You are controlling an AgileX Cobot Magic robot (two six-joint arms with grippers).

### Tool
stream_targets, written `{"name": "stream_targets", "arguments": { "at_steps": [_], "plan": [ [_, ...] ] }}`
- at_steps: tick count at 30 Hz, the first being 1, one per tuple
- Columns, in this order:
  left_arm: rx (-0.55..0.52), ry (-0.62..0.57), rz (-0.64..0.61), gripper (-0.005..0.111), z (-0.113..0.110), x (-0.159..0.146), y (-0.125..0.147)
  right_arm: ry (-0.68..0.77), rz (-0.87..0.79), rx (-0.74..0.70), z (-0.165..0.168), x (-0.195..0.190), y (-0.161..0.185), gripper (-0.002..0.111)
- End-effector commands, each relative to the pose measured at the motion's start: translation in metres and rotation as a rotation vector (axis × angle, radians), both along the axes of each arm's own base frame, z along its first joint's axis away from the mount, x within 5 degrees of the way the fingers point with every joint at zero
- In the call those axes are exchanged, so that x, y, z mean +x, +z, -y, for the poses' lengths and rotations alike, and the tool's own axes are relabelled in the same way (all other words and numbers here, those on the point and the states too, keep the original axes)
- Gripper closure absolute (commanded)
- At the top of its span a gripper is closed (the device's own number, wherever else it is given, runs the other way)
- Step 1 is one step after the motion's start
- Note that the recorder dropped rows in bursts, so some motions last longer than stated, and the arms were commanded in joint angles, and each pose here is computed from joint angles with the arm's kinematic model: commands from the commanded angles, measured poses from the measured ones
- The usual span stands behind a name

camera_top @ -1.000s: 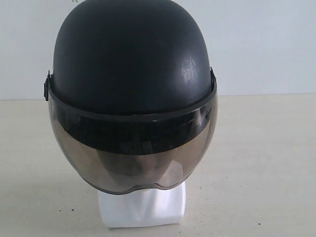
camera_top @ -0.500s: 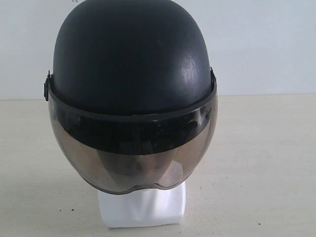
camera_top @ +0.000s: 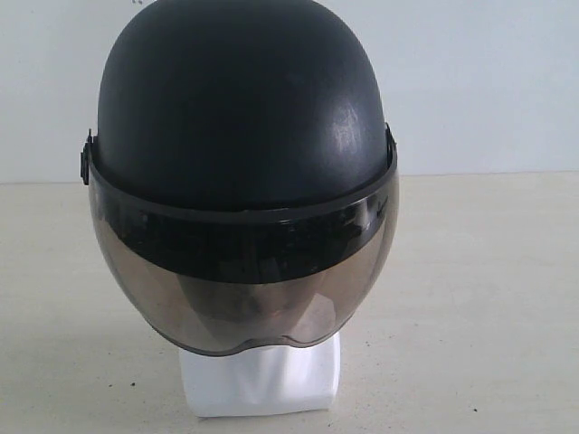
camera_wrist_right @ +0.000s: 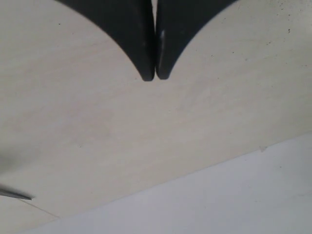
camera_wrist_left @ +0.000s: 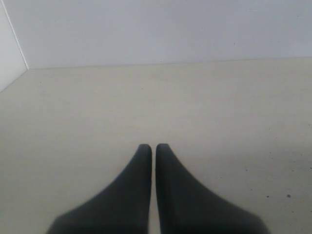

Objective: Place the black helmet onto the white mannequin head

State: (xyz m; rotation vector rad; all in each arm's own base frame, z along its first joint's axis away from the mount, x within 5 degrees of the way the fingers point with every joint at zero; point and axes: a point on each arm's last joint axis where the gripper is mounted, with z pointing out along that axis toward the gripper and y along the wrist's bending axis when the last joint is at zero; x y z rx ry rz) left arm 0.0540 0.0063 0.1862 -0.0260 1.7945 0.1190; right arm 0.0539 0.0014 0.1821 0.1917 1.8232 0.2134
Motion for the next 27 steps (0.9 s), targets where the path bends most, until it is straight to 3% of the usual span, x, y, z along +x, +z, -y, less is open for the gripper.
{"name": "stream_targets", "arguments": {
  "at_steps": [1,5,27],
  "plan": [
    [-0.009,0.005,0.005,0.102,-0.0002,-0.0001,-0.0006,0.021,0.009,-0.08,0.0001,-0.0002,0.0005,0.108],
    [-0.009,0.005,0.005,0.102,-0.0002,-0.0001,-0.0006,0.045,0.013,-0.172,0.0001,-0.0002,0.0005,0.108],
    [-0.009,0.005,0.005,0.102,-0.0002,-0.0001,-0.0006,0.045,0.013,-0.172,0.0001,-0.0002,0.0005,0.108]
  ]
}}
